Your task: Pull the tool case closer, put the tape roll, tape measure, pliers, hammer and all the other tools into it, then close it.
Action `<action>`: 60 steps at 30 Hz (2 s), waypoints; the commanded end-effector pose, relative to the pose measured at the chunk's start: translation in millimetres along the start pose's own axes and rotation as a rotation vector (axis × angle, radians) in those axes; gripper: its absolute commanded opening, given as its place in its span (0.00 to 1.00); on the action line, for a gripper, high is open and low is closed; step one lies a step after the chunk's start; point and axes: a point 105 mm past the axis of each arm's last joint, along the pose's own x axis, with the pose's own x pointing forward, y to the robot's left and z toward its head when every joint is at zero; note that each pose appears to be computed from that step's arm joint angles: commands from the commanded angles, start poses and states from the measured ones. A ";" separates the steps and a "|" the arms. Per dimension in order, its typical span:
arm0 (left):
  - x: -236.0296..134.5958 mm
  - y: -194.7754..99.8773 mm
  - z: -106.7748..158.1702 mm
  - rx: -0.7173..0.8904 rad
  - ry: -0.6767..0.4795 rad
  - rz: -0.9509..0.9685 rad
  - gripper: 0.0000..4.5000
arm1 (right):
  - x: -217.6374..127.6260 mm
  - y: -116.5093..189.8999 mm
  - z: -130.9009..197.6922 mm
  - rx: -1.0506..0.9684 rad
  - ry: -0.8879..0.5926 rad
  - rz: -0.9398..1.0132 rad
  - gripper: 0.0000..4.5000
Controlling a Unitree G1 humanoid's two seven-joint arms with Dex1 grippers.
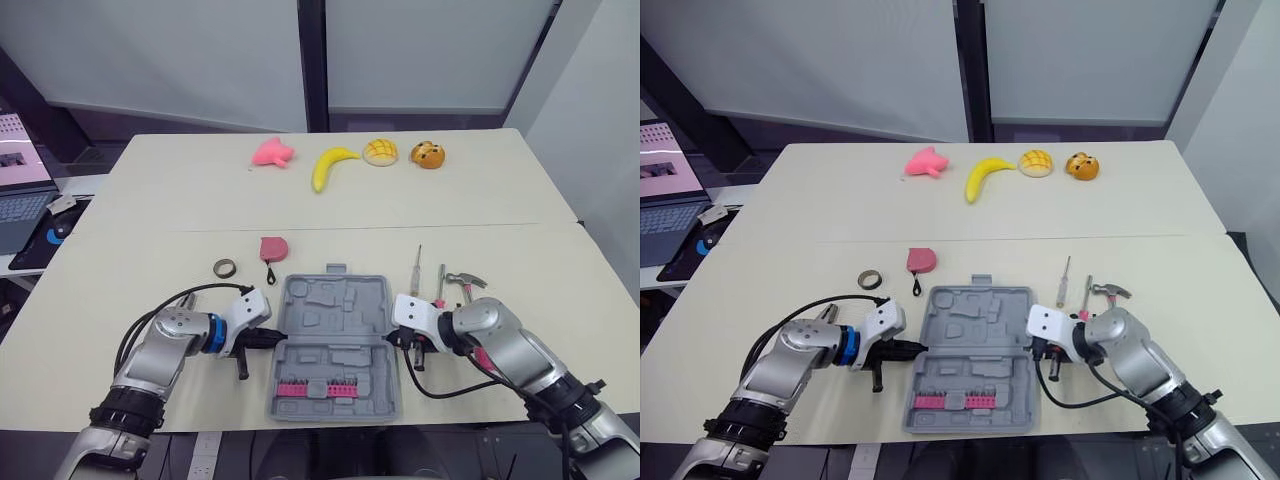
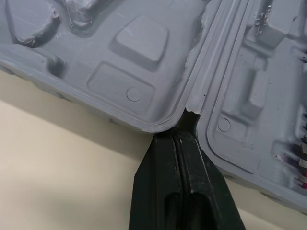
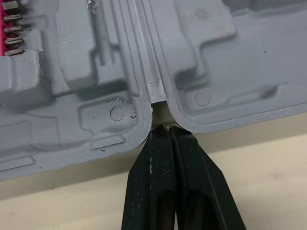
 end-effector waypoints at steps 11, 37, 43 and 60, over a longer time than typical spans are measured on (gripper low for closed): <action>12.5 -35.8 6.6 0.008 -0.022 -0.134 0.00 | -5.4 24.2 8.5 -0.039 -0.028 0.110 0.00; 6.7 -43.9 -5.1 -0.020 0.016 -0.155 0.00 | -5.8 36.9 0.4 -0.035 0.006 0.187 0.00; 6.7 -49.6 -6.5 -0.026 0.020 -0.173 0.00 | -6.1 39.4 -1.1 -0.036 0.013 0.198 0.00; 0.8 -42.6 -9.9 -0.011 0.040 -0.137 0.00 | -9.2 31.6 -6.0 -0.015 0.024 0.156 0.00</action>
